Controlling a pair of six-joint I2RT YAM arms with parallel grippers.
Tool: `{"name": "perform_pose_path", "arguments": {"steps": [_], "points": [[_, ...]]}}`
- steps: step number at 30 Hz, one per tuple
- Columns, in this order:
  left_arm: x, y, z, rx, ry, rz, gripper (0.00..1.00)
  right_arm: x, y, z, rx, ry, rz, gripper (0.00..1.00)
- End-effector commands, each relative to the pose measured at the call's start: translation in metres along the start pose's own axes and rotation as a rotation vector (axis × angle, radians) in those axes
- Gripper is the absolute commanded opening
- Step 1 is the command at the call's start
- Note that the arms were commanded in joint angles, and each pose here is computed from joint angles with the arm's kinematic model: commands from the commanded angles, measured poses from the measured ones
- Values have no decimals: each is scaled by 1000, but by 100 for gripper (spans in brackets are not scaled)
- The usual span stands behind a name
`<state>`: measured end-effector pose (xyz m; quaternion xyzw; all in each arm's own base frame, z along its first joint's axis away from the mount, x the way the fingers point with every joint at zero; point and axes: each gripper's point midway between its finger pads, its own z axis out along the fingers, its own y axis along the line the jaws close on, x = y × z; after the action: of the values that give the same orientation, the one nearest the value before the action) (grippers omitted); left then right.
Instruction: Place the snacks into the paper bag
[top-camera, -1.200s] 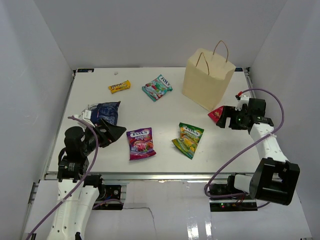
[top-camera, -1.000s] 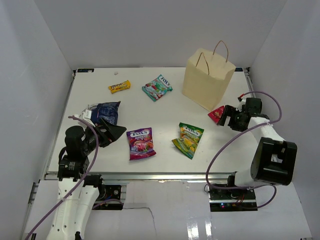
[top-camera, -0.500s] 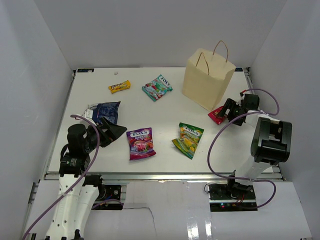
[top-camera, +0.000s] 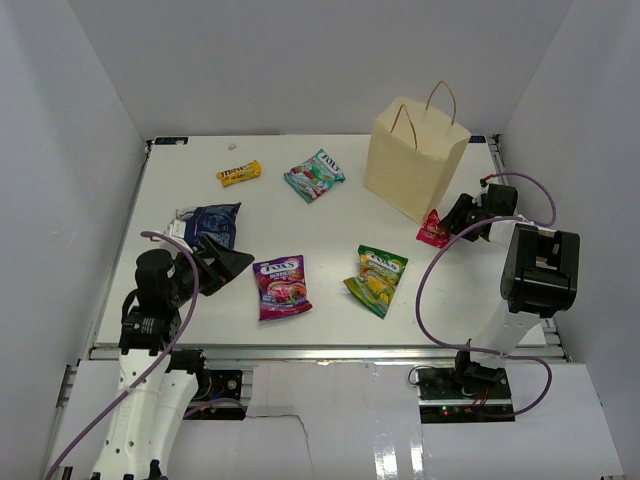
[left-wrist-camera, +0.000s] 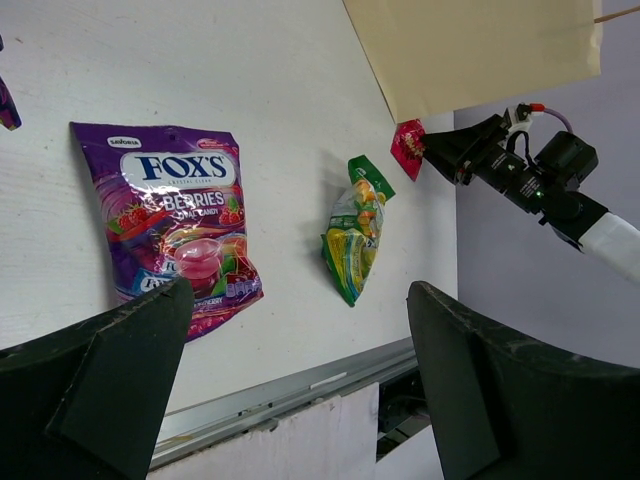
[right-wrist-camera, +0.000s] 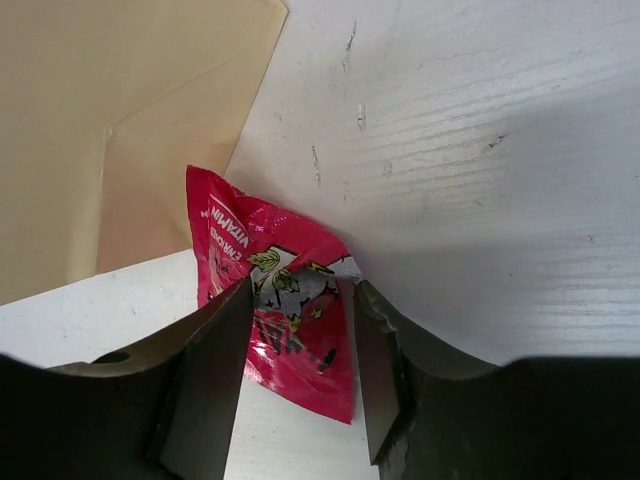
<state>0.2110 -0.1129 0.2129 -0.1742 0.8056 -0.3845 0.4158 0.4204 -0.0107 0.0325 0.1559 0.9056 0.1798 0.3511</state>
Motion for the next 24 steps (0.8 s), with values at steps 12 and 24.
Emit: {"name": "perform_pose_path", "arguments": {"steps": [12,24], "points": [[2,-8,-4,50,-8,0,98,-18,-4,-24,-35,-67,-205,8],[9,-6,-1,81,6,-4,98,-102,86,-198,-196,-447,-746,8]]}}
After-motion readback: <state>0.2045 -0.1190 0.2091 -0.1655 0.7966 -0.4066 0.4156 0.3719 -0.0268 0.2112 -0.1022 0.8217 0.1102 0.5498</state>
